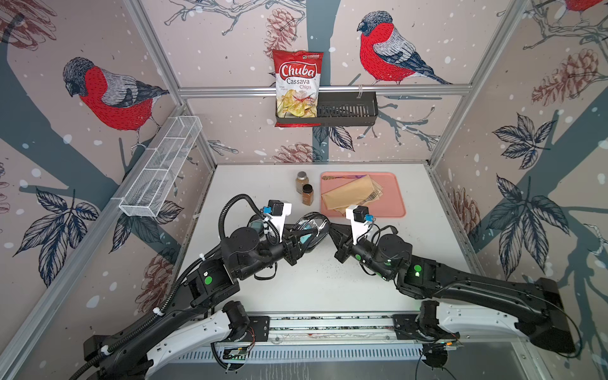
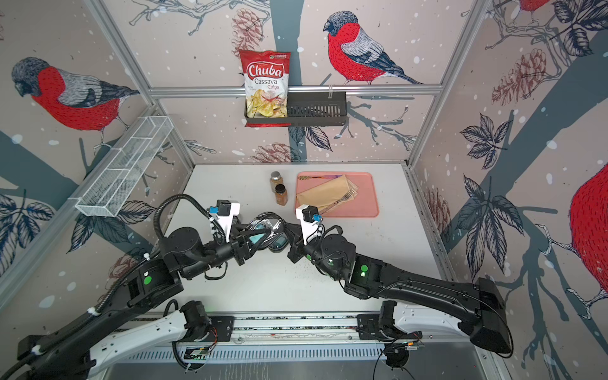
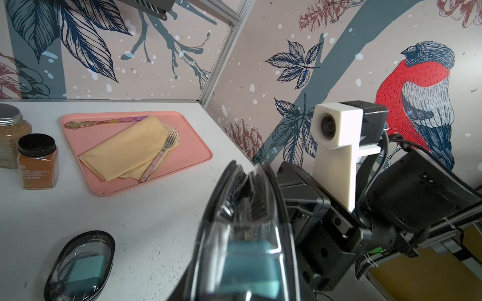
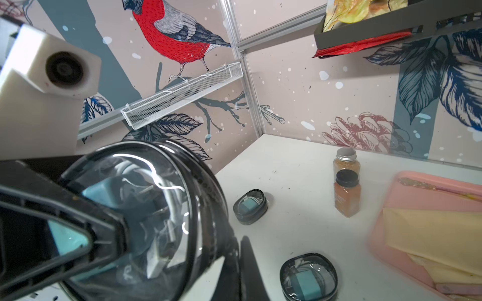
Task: Pack away charging kits
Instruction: Zip the zipper on the storage bag.
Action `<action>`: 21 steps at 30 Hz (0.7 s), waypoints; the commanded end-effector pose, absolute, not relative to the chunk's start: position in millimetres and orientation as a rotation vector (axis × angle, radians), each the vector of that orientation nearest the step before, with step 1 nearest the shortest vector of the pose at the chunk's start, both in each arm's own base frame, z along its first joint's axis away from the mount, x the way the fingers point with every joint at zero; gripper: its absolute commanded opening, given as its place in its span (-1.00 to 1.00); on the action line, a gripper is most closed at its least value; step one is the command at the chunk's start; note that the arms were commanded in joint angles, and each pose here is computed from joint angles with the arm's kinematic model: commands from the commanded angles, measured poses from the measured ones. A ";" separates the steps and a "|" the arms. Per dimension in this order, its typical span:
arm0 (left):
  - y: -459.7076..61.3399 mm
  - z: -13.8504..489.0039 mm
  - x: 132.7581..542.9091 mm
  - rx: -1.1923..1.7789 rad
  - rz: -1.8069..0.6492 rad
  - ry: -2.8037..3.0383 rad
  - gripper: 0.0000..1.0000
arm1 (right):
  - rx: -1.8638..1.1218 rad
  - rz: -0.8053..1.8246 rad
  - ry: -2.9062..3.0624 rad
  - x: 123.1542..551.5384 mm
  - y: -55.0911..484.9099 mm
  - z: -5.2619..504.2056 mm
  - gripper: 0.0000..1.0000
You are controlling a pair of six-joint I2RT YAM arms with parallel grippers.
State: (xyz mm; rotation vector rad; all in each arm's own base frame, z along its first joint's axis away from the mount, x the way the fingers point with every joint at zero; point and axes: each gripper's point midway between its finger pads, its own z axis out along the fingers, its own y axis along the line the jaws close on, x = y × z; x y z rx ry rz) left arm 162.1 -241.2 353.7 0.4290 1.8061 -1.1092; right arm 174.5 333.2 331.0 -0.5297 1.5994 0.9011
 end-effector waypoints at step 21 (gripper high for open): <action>-240.7 269.2 147.5 0.604 -0.916 2.235 -1.00 | -0.738 0.580 1.335 219.0 314.4 353.2 -1.00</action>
